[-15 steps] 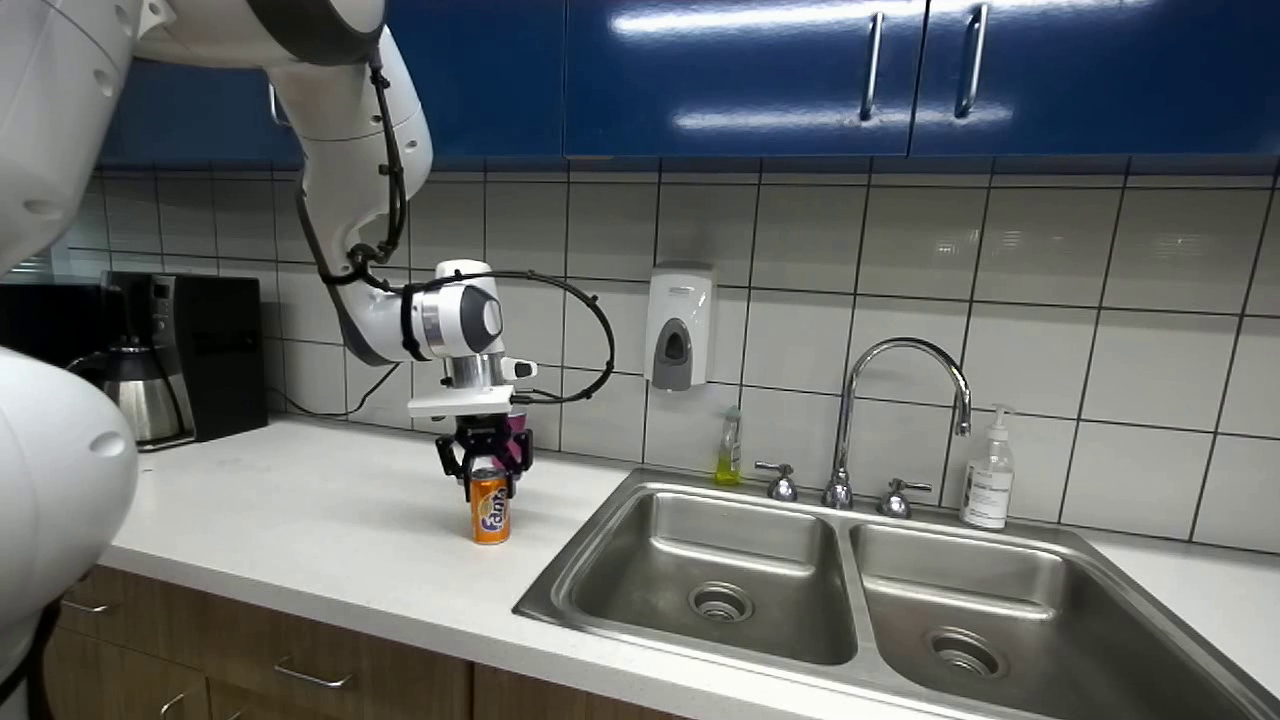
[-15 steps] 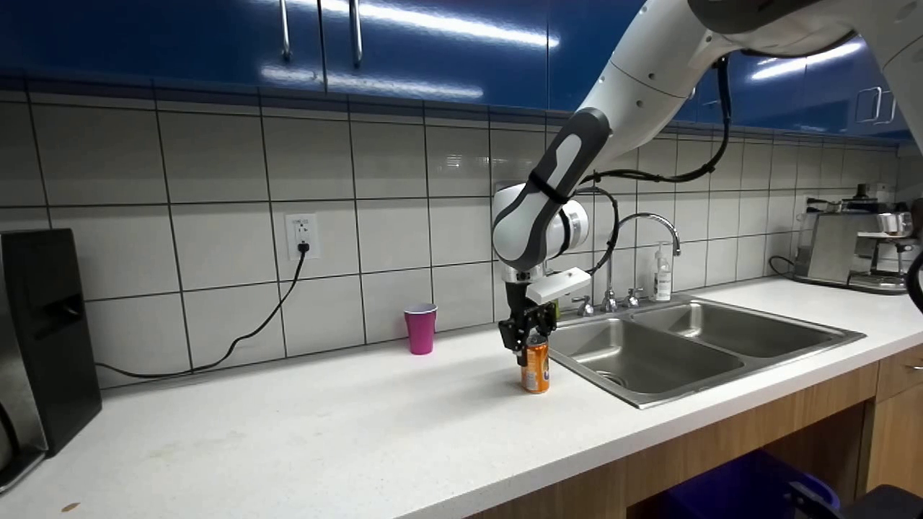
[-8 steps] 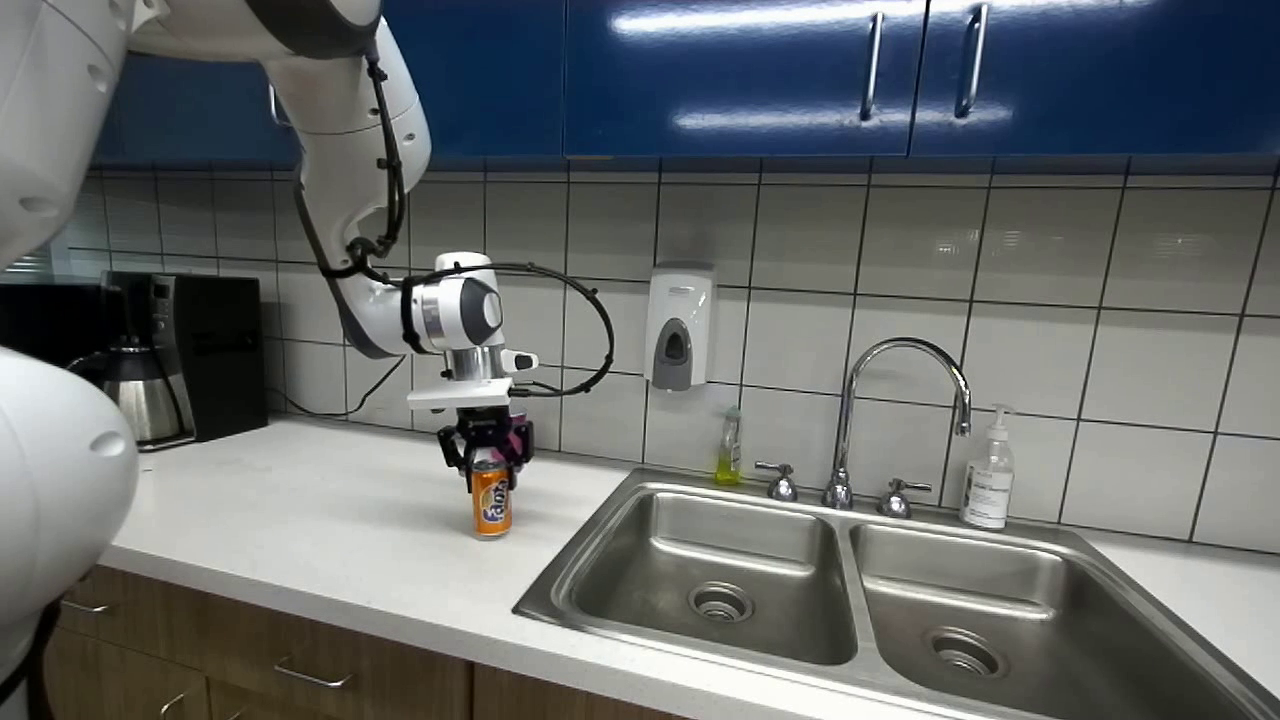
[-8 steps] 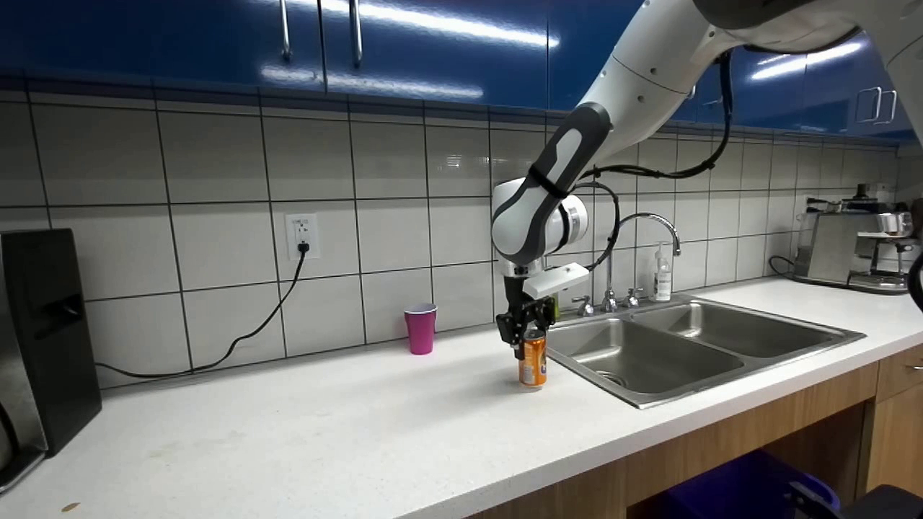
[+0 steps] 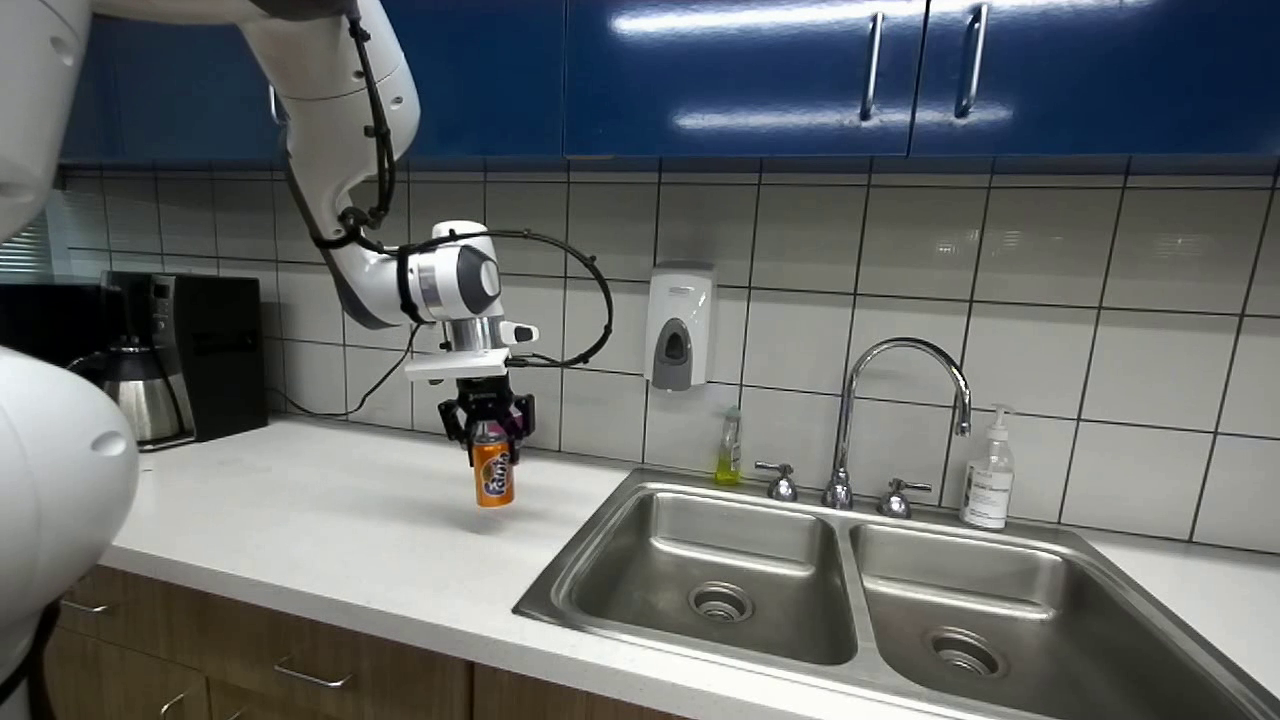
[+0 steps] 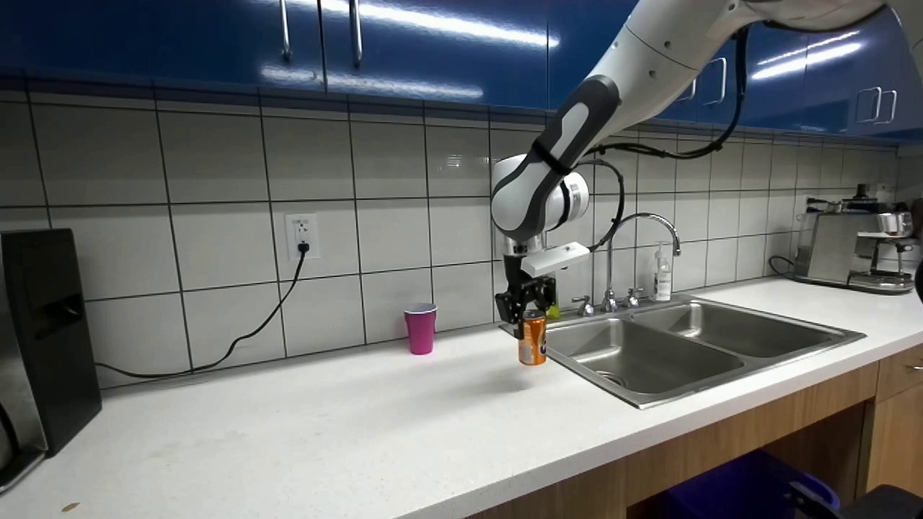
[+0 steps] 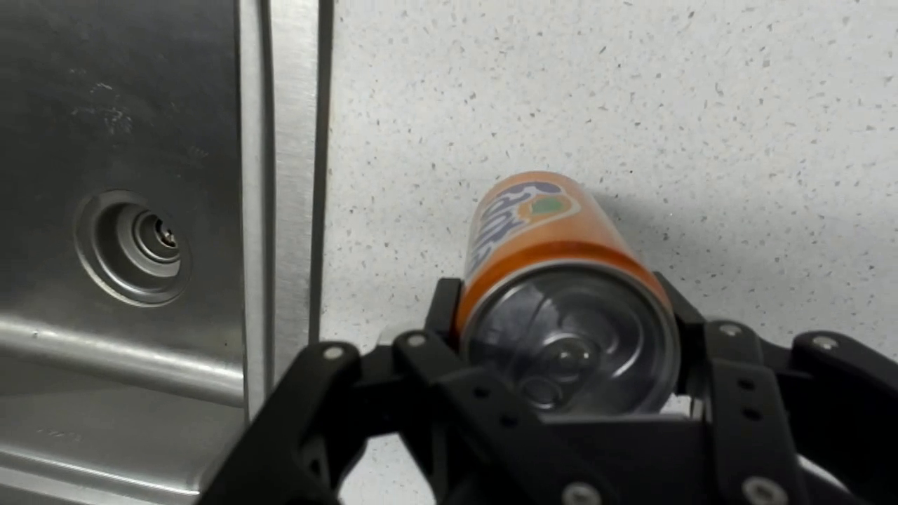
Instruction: Put the can inside the sink
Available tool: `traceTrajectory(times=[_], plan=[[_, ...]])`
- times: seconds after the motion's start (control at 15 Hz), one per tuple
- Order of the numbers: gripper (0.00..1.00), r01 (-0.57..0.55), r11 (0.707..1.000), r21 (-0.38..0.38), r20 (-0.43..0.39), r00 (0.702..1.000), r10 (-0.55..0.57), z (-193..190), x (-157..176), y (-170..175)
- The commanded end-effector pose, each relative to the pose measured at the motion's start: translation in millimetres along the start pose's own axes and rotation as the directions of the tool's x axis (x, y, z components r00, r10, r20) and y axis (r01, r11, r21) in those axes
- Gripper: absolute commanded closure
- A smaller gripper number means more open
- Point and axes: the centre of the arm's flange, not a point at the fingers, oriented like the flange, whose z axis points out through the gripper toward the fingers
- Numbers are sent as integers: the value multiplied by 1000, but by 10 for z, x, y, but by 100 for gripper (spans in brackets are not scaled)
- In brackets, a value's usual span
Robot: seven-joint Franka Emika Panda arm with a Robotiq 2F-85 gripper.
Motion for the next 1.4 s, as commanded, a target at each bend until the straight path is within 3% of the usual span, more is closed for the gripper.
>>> traceTrajectory(times=[0.0, 0.73, 1.33], plan=[[61, -31, 999, -34, 9, 999, 32, -237, -71, 16], [61, -148, 986, -72, 3, 989, 148, -336, -143, 383], [61, -302, 944, -132, -12, 953, 303, -538, -409, 1032]])
